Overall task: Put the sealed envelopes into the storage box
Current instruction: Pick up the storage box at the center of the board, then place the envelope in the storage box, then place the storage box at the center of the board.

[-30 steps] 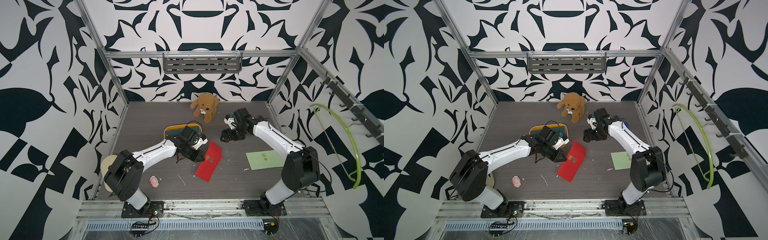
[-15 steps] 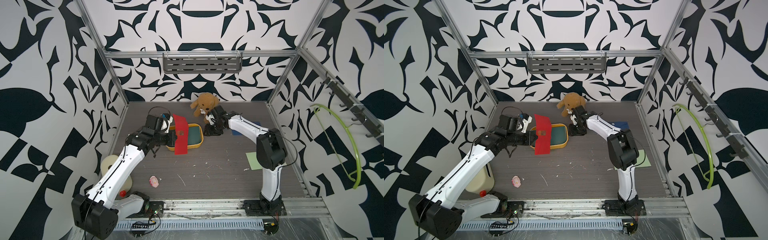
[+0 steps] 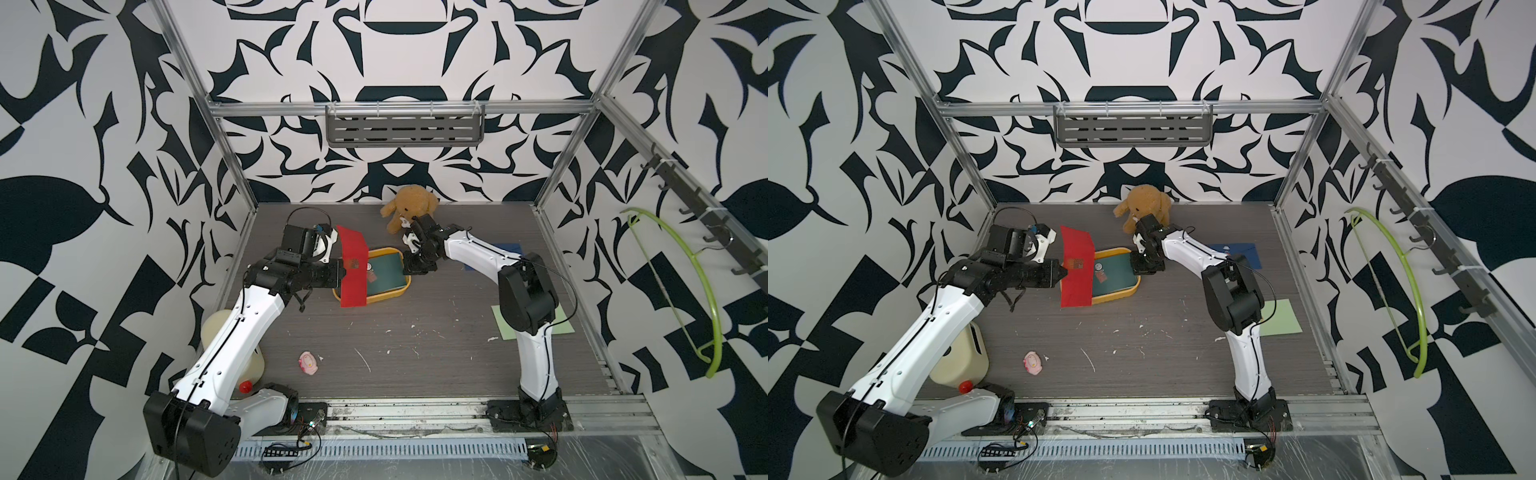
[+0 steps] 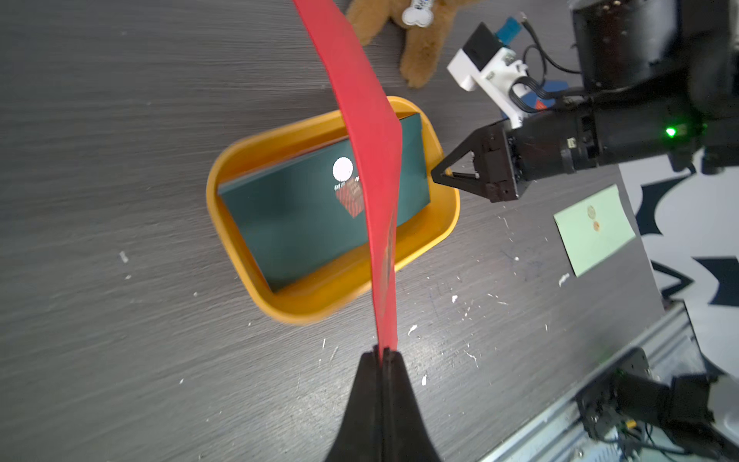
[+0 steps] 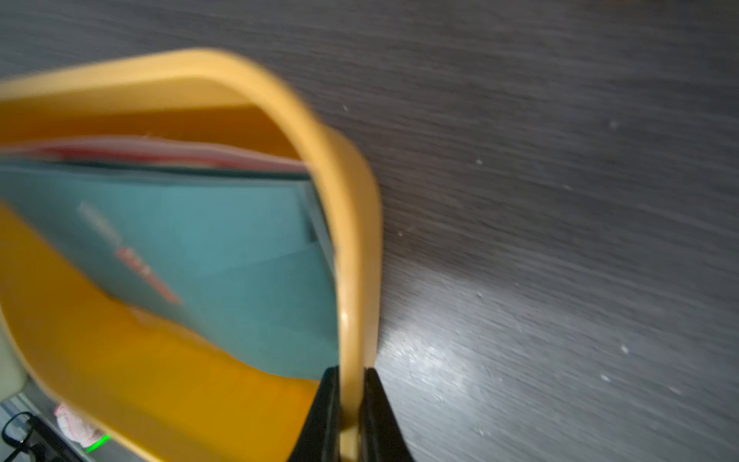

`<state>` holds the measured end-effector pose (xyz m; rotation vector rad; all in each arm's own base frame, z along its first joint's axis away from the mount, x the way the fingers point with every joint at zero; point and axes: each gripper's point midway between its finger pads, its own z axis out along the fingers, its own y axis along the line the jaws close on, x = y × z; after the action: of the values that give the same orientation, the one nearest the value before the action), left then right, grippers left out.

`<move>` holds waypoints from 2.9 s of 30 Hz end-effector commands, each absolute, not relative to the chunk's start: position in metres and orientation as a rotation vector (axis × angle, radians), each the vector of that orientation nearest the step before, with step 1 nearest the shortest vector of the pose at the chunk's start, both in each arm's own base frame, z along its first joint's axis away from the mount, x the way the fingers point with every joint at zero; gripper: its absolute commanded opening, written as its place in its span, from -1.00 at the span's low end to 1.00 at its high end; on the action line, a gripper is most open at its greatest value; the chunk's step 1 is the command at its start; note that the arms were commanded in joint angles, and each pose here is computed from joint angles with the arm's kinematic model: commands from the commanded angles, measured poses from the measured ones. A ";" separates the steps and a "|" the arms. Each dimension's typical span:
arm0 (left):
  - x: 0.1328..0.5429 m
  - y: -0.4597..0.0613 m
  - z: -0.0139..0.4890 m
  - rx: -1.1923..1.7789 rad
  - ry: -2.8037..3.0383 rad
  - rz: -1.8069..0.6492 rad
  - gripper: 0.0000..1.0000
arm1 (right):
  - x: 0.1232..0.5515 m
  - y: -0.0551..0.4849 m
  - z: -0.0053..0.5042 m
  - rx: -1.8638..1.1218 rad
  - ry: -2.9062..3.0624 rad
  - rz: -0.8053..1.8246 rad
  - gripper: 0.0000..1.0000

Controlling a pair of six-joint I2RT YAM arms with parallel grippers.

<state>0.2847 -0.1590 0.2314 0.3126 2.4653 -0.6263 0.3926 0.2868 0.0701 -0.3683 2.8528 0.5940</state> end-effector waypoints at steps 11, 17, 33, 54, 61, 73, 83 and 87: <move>0.244 -0.222 0.186 1.017 2.568 -0.603 -1.00 | 0.311 0.234 0.081 -0.700 2.933 0.470 -0.87; 0.248 -0.239 0.164 1.156 2.577 -0.610 -1.00 | 0.307 0.231 0.081 -0.706 2.937 0.465 -0.87; 0.257 -0.232 0.101 1.331 2.830 -0.433 -1.00 | 0.309 0.232 0.086 -0.686 2.931 0.471 -0.89; 0.271 -0.238 0.089 1.570 2.792 -0.164 -1.00 | 0.302 0.244 0.082 -0.595 2.920 0.536 -0.88; 0.277 -0.238 0.095 1.580 2.769 -0.126 -0.79 | 0.302 0.243 0.082 -0.590 2.920 0.530 -0.88; 0.328 -0.236 0.143 1.189 2.591 0.060 0.01 | 0.315 0.243 0.081 -0.423 2.909 0.510 -0.89; 0.341 -0.189 0.175 0.393 2.675 0.044 0.12 | 0.366 0.258 0.085 -0.007 2.802 0.556 -0.81; 0.324 -0.190 0.174 0.275 2.665 -0.089 0.15 | 0.386 0.274 0.081 0.062 2.788 0.613 -0.75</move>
<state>0.3329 -0.1880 0.1693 0.4545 2.6706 0.0130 0.3514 0.2575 0.0650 -0.0592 2.8978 0.5367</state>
